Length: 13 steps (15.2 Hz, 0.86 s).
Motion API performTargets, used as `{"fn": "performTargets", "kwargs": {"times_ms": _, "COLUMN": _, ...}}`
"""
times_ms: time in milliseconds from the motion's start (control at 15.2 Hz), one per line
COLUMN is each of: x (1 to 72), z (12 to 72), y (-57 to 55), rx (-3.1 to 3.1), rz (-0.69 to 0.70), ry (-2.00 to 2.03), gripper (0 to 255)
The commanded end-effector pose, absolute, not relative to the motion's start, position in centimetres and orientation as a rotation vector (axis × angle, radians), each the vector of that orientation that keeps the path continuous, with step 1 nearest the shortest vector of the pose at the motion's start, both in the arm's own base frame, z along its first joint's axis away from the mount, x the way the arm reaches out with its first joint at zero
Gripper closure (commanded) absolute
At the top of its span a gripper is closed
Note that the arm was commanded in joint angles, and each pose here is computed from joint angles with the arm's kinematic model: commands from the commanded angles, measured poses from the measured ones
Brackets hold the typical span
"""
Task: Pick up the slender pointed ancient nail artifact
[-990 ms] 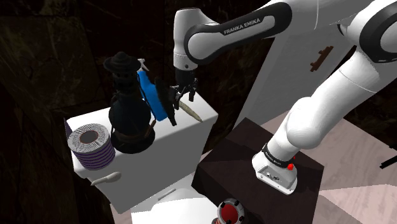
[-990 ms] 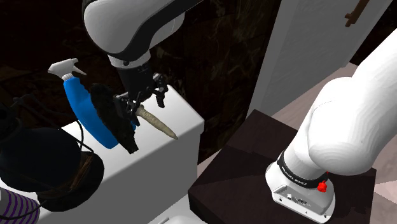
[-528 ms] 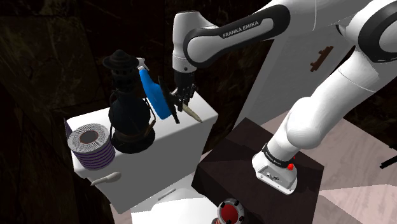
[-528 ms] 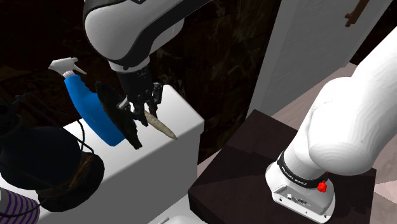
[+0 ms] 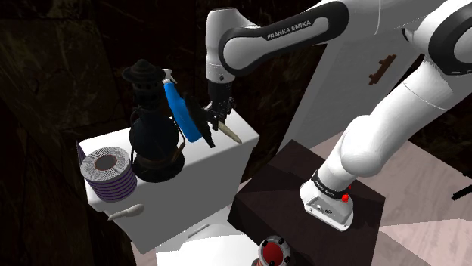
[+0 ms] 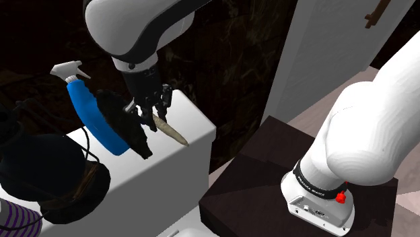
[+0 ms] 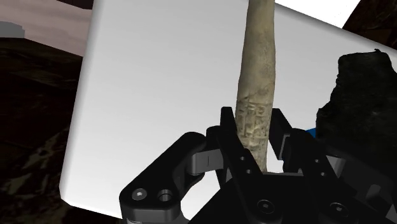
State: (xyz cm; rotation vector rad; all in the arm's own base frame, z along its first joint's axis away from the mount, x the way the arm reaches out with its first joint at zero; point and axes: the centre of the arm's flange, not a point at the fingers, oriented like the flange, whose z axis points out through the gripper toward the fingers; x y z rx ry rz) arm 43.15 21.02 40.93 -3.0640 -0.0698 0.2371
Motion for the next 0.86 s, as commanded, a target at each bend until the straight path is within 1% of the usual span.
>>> {"fn": "performTargets", "kwargs": {"times_ms": 0, "x": 43.2, "z": 41.9, "y": 21.0, "rx": -3.064, "rz": 0.240, "ry": -0.070, "gripper": 255}}
{"fn": "performTargets", "kwargs": {"times_ms": 660, "x": 43.2, "z": 47.2, "y": 21.0, "rx": -3.064, "rz": 0.240, "ry": -0.070, "gripper": 255}}
{"fn": "performTargets", "kwargs": {"times_ms": 792, "x": 43.2, "z": 47.2, "y": 21.0, "rx": -3.064, "rz": 0.240, "ry": -0.070, "gripper": 255}}
